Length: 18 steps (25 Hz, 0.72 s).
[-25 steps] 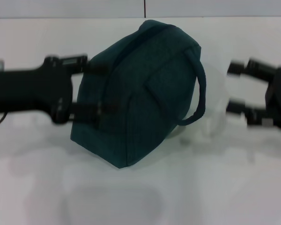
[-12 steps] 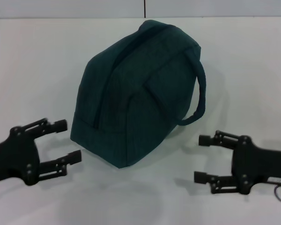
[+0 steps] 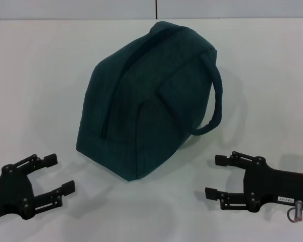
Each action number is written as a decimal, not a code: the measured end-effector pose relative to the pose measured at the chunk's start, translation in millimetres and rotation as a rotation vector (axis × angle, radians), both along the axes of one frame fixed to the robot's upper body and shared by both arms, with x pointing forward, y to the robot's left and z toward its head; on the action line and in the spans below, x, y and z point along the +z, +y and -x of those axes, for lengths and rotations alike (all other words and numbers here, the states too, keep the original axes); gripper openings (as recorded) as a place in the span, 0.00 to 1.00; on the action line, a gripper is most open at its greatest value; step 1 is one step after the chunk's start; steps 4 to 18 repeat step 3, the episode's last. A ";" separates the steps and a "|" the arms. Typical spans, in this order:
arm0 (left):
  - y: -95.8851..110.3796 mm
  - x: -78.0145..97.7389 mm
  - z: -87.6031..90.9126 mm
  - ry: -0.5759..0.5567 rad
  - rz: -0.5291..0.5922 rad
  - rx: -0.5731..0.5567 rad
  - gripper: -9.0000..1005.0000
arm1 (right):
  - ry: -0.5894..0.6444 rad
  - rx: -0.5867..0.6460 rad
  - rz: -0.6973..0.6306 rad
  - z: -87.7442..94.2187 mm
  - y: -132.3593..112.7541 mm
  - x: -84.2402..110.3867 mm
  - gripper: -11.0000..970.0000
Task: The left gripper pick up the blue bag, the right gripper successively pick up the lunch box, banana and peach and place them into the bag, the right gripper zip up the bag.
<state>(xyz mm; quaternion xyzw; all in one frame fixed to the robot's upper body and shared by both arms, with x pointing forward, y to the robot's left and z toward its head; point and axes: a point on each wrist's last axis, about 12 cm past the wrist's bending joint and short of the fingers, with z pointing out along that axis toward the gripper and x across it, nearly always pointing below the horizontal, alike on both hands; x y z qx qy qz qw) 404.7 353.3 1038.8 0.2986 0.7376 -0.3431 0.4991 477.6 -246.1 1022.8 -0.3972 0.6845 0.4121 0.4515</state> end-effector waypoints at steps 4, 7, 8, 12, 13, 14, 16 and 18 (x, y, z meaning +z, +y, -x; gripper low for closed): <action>-1.8 2.2 1.6 -0.010 0.018 -0.017 0.81 | -0.001 -0.001 0.000 0.3 -0.2 -0.2 0.90; -1.8 2.2 1.6 -0.010 0.018 -0.017 0.81 | -0.001 -0.001 0.000 0.3 -0.2 -0.2 0.90; -1.8 2.2 1.6 -0.010 0.018 -0.017 0.81 | -0.001 -0.001 0.000 0.3 -0.2 -0.2 0.90; -1.8 2.2 1.6 -0.010 0.018 -0.017 0.81 | -0.001 -0.001 0.000 0.3 -0.2 -0.2 0.90; -1.8 2.2 1.6 -0.010 0.018 -0.017 0.81 | -0.001 -0.001 0.000 0.3 -0.2 -0.2 0.90; -1.8 2.2 1.6 -0.010 0.018 -0.017 0.81 | -0.001 -0.001 0.000 0.3 -0.2 -0.2 0.90; -1.8 2.2 1.6 -0.010 0.018 -0.017 0.81 | -0.001 -0.001 0.000 0.3 -0.2 -0.2 0.90; -1.8 2.2 1.6 -0.010 0.018 -0.017 0.81 | -0.001 -0.001 0.000 0.3 -0.2 -0.2 0.90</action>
